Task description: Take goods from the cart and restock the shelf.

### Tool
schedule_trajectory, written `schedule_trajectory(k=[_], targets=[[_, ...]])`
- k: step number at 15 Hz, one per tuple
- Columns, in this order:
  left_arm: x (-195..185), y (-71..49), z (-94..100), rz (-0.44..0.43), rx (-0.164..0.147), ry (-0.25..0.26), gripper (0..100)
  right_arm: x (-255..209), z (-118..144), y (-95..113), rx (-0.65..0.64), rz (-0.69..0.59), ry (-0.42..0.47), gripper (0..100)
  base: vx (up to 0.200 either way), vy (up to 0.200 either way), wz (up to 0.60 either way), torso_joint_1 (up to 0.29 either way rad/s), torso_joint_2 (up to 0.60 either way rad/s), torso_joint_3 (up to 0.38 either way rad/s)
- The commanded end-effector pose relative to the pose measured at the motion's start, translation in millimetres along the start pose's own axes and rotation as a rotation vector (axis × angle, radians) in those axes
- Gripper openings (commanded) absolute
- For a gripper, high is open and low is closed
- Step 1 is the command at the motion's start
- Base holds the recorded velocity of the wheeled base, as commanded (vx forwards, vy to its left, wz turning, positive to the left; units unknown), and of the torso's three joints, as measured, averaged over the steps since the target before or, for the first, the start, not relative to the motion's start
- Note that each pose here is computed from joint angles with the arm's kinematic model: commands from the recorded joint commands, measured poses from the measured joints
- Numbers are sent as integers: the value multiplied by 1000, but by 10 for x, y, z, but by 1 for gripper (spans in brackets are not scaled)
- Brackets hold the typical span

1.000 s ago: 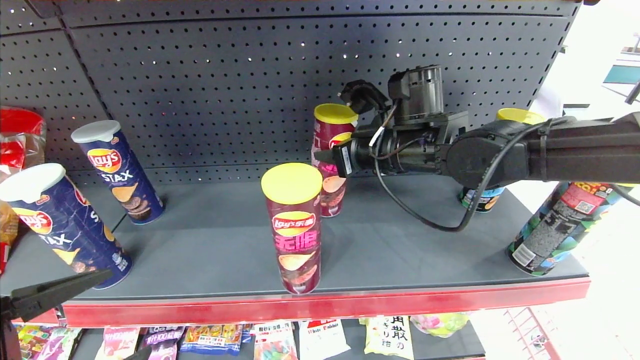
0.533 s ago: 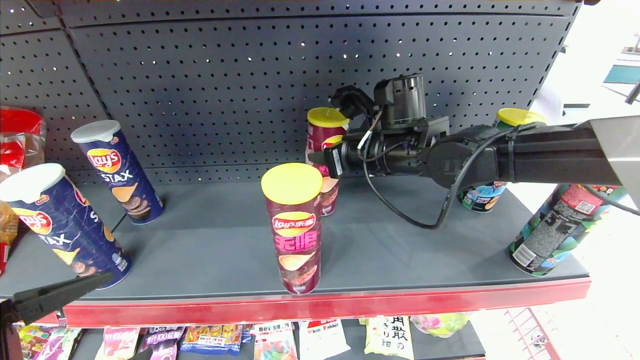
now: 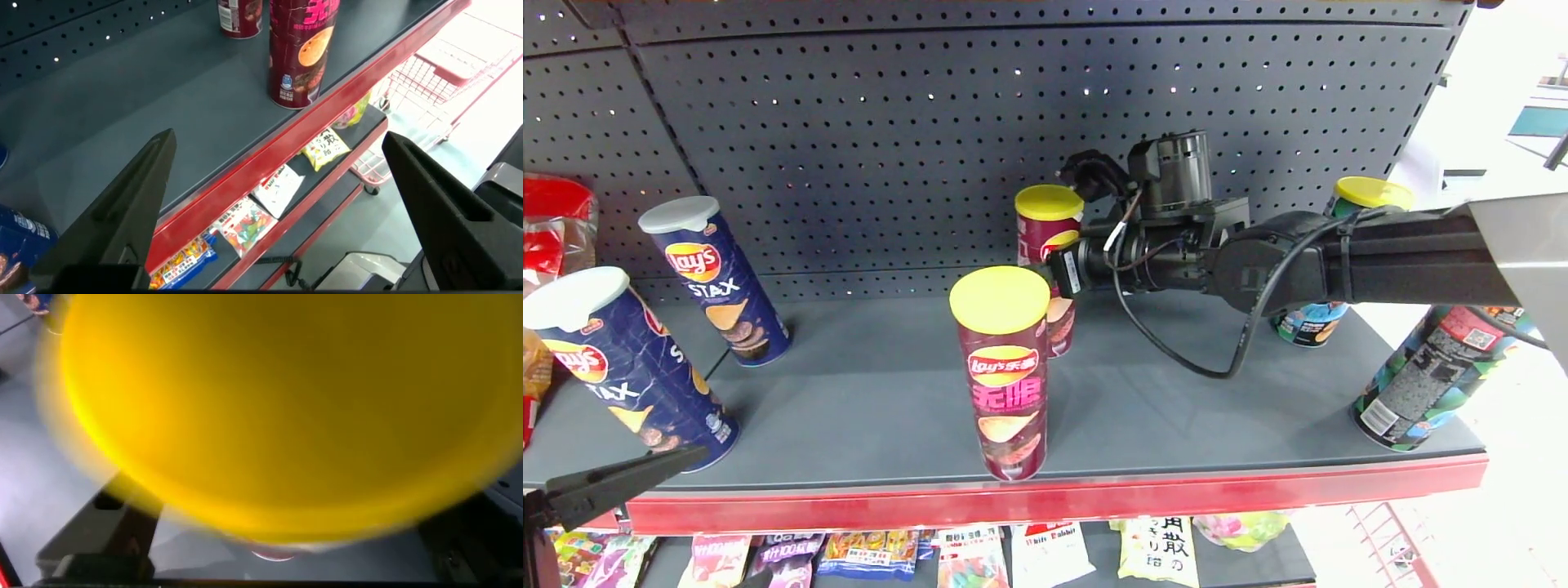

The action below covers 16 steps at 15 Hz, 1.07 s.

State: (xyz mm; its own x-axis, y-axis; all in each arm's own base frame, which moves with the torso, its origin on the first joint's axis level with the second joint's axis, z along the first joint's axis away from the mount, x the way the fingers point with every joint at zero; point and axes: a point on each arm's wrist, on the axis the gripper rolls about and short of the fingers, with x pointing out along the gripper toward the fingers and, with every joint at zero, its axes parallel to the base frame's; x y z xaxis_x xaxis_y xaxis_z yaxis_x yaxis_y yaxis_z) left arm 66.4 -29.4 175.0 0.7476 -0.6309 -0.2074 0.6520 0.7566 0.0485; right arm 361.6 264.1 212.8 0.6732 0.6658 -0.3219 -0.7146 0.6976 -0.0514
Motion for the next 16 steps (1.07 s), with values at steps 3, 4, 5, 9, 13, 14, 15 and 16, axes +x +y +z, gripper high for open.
schedule_trajectory(k=[3,4,5,9,13,14,15,16], targets=[[6,2,-2,-1,-1,3,100,-262,18,31,4,-17,14,100,0,0,0,0,0,0],[7,2,-7,-1,-2,6,100,-347,-5,38,8,-25,27,100,0,0,0,0,0,0],[14,2,-31,-2,-6,16,100,-478,-29,53,13,-31,40,100,0,0,0,0,0,0],[47,10,-70,-6,-18,42,100,-918,-204,83,69,-111,105,100,0,0,0,0,0,0],[114,44,-107,38,-33,91,100,-1513,-432,187,109,-174,148,100,0,0,0,0,0,0],[146,58,-112,39,-39,107,100,-1726,-462,227,107,-186,135,100,0,0,0,0,0,0],[183,75,-122,45,-46,128,100,-1974,-497,283,105,-185,110,100,0,0,0,0,0,0],[218,90,-134,52,-52,148,100,-2153,-537,326,101,-182,93,100,0,0,0,0,0,0]])
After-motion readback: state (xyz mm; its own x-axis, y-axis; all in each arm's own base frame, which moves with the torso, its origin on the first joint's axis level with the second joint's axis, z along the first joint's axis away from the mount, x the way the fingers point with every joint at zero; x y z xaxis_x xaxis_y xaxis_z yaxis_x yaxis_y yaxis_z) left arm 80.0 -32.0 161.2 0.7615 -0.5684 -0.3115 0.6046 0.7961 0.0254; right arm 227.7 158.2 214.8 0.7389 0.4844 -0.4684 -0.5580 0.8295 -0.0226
